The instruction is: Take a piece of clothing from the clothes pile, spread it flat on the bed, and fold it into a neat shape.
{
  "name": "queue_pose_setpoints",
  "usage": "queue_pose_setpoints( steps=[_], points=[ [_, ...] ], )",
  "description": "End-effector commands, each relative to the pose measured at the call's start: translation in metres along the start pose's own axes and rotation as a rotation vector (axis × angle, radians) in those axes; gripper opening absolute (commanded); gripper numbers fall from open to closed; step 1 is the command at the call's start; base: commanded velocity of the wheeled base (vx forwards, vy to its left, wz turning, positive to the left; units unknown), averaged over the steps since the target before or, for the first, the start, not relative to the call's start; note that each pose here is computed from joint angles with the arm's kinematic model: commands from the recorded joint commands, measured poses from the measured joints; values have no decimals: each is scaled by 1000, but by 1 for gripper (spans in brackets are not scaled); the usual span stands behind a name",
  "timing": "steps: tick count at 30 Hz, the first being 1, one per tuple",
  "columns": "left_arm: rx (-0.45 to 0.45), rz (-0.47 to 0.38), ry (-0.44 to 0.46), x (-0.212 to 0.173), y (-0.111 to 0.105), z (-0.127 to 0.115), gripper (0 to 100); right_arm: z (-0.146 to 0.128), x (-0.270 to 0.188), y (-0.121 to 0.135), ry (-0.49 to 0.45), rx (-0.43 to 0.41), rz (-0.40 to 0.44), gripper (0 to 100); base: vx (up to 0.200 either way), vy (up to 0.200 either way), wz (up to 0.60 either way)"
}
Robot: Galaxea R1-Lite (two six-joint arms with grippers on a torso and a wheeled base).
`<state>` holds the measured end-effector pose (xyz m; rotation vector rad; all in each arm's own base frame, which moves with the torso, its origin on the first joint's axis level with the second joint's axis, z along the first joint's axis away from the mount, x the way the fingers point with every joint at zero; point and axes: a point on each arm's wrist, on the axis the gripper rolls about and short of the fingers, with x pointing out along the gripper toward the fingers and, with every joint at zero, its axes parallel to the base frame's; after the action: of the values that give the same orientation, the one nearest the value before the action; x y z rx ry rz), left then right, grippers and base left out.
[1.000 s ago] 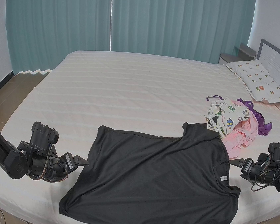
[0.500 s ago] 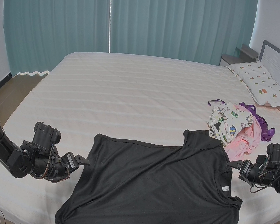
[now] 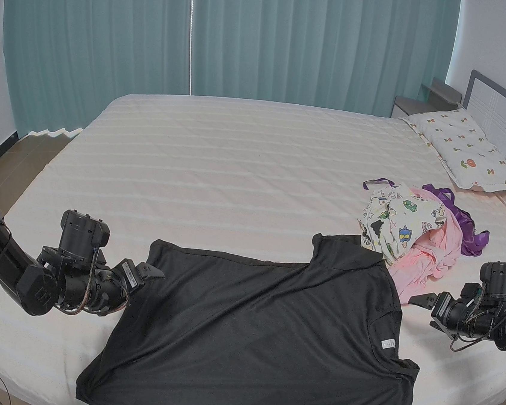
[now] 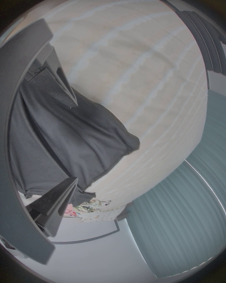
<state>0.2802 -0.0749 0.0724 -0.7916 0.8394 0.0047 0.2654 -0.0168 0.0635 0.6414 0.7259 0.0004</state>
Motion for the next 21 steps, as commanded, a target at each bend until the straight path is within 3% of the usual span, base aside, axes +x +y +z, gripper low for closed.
queue_pose_setpoints(
  steps=[1, 6, 9, 13, 21],
  points=[
    [-21, -14, -55, 6, -2, 17, 100, -5, 2, 1, 19, -5, 2, 100, 0, 0, 0],
    [-33, -11, -144, 23, -8, 46, 100, -10, 2, 4, 39, -14, 4, 100, 0, 0, 0],
    [-15, 25, -193, 55, -10, 61, 100, -12, 3, 4, 46, -15, 4, 100, 0, 0, 0],
    [16, 37, -214, 90, -13, 70, 100, -15, 3, 4, 56, -16, 3, 100, 0, 0, 0],
    [69, 23, -235, 115, -19, 80, 100, -16, 4, 3, 62, -15, 1, 100, 0, 0, 0]
  ],
)
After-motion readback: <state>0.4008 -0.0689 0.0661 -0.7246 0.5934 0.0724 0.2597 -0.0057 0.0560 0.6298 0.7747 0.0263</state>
